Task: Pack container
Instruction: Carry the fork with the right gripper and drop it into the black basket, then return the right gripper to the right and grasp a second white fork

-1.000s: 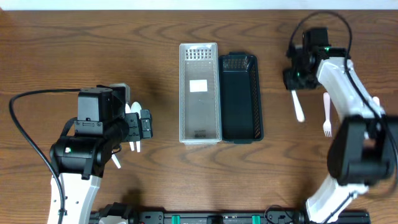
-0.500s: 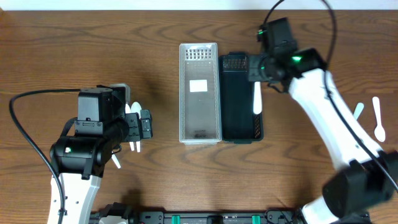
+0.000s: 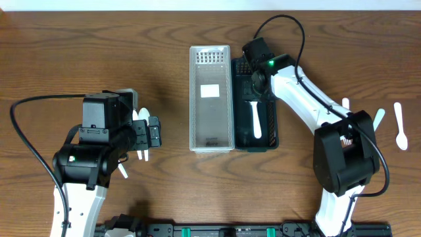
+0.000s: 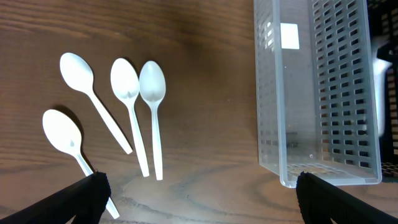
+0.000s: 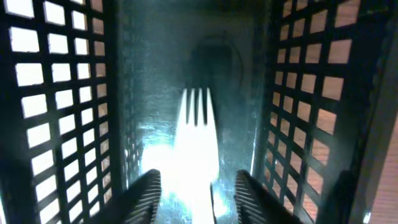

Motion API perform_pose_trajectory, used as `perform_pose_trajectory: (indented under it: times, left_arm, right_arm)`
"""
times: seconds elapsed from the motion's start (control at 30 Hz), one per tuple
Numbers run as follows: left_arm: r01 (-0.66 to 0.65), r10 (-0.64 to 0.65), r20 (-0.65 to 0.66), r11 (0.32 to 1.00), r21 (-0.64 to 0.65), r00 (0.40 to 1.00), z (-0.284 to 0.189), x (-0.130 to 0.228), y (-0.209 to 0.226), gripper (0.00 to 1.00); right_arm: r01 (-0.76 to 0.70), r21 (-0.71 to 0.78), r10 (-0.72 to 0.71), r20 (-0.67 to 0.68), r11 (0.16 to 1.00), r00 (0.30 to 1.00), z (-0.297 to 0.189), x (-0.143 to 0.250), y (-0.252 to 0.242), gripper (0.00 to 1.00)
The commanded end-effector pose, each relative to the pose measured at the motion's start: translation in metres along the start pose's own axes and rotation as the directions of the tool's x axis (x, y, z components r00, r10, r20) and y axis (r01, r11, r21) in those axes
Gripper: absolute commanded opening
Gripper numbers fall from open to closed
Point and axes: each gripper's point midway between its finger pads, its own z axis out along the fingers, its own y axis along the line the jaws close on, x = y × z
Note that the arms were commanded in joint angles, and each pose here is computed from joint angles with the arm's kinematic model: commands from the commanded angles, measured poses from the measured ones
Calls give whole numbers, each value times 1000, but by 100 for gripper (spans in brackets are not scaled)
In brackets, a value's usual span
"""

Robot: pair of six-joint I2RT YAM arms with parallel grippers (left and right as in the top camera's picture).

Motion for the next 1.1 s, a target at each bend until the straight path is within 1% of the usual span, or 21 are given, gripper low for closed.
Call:
perform_pose_trajectory:
  times: [0.0, 0.1, 0.17, 0.23, 0.3, 0.37, 0.5, 0.53, 0.63, 0.8, 0.9, 0.97, 1.07]
  left_arm:
    - [-12, 12, 23, 1000, 14, 1000, -7, -6, -3, 98]
    - [-12, 12, 23, 1000, 14, 1000, -7, -6, -3, 98]
    - [-12, 12, 23, 1000, 14, 1000, -7, -6, -3, 98]
    - [-12, 12, 23, 1000, 14, 1000, -7, -6, -3, 98]
    - [-12, 12, 23, 1000, 14, 1000, -7, -6, -3, 98]
    - [-12, 12, 23, 1000, 14, 1000, -7, -6, -3, 98]
    - [-12, 12, 23, 1000, 14, 1000, -7, -6, -3, 98]
    - [-12, 12, 23, 1000, 14, 1000, -7, -6, -3, 98]
    - [-12, 12, 23, 1000, 14, 1000, -7, -6, -3, 98]
    - [-12, 12, 23, 1000, 14, 1000, -7, -6, -3, 98]
    - [-12, 12, 23, 1000, 14, 1000, -7, -6, -3, 98]
    - [-12, 12, 23, 1000, 14, 1000, -7, -6, -3, 98]
    - [-12, 12, 23, 1000, 14, 1000, -7, -6, -3, 98]
  right_arm:
    - [79, -35, -76, 66, 996, 995, -33, -17, 13, 48]
    - [127, -44, -120, 126, 991, 985, -75, -34, 15, 59]
    - [123, -27, -116, 181, 992, 977, -112, -47, 6, 62]
    - [82, 8, -81, 243, 997, 967, -149, -58, -14, 65]
    - [-1, 26, -7, 296, 1000, 955, -183, -64, -44, 68]
    - [-101, 28, 86, 326, 995, 941, -206, -64, -80, 71]
    - [-297, 42, 271, 304, 954, 913, -227, -45, -162, 76]
    - [-330, 46, 304, 286, 943, 909, -227, -39, -181, 77]
    - [-367, 47, 349, 217, 929, 912, -219, -21, -225, 80]
    - [-383, 48, 377, 97, 923, 921, -175, 12, -274, 84]
    - [-372, 62, 369, 47, 926, 928, -140, 30, -287, 89]
    - [-373, 66, 371, 35, 926, 928, -116, 38, -292, 95]
    - [-374, 67, 373, 38, 925, 927, -89, 45, -294, 96]
